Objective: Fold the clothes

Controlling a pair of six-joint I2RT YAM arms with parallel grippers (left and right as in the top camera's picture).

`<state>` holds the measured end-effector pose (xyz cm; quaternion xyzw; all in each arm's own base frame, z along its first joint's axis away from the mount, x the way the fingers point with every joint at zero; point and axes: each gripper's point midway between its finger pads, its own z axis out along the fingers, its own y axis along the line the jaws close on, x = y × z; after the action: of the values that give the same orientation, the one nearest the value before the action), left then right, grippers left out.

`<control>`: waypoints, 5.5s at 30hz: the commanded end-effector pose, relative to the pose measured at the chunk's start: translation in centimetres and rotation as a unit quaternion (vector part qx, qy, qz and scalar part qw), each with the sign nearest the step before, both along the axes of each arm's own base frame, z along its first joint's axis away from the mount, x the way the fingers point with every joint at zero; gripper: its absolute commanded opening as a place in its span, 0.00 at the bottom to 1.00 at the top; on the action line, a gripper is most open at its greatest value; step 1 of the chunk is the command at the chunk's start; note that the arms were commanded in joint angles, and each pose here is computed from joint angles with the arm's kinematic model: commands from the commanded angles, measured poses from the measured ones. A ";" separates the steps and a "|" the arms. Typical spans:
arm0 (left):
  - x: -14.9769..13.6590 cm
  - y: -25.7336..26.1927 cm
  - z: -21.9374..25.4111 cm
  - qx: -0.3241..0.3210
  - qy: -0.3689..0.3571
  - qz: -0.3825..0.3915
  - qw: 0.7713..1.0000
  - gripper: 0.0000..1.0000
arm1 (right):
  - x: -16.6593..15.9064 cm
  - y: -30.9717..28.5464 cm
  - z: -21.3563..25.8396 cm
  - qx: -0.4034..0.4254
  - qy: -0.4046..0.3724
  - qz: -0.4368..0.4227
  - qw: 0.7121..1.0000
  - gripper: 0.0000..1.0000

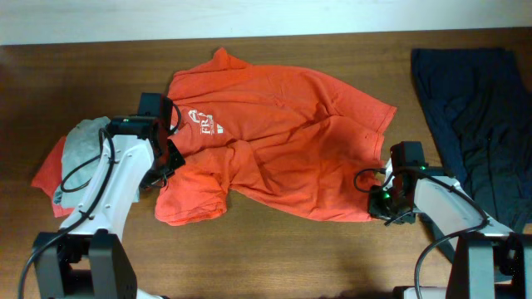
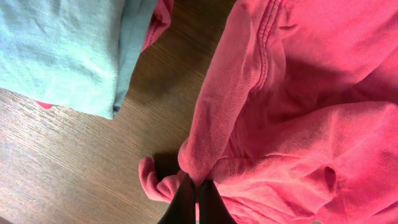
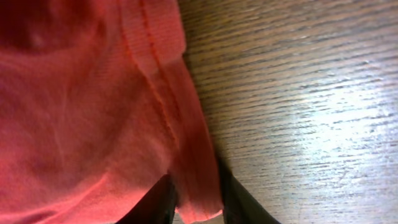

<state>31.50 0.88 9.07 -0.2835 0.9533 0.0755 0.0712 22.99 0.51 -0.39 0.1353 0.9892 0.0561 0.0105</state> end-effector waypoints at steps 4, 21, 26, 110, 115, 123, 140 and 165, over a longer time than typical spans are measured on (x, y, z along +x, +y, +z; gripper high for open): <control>-0.1 0.2 0.4 0.007 -0.005 -0.006 1.000 0.00 | -1.3 0.6 -0.9 0.020 0.021 -0.005 1.000 0.04; 0.5 -0.3 13.1 0.004 -0.182 -0.085 0.980 0.00 | 7.7 -2.0 23.0 -0.057 -0.182 0.016 0.982 0.04; -0.7 -0.2 21.3 0.012 -0.301 -0.099 0.948 0.00 | 7.5 -2.9 31.4 -0.087 -0.252 0.006 0.964 0.04; -7.3 -5.0 -0.2 -0.156 0.326 -0.229 0.904 0.00 | 3.5 -8.1 10.9 -0.096 0.211 -0.002 0.973 0.04; -8.5 -4.5 -1.0 -0.149 0.340 -0.226 0.901 0.00 | 1.4 -7.2 8.3 -0.075 0.236 -0.003 0.969 0.04; -6.5 -0.9 0.4 -0.024 0.259 -0.153 0.953 0.00 | 1.1 -7.4 8.1 -0.059 0.189 -0.031 0.980 0.04; 2.4 -2.5 1.3 -0.058 0.028 -0.147 0.987 0.00 | 8.5 -9.4 10.1 -0.088 0.024 -0.052 0.994 0.04; 8.2 0.1 2.4 -0.050 -0.095 -0.096 0.990 0.00 | 16.7 -8.2 9.0 -0.032 -0.122 -0.010 0.992 0.04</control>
<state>39.11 0.59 10.66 -0.1913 0.9722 -0.0046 0.1350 38.92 -7.61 9.07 0.1385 0.9809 0.0298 0.1333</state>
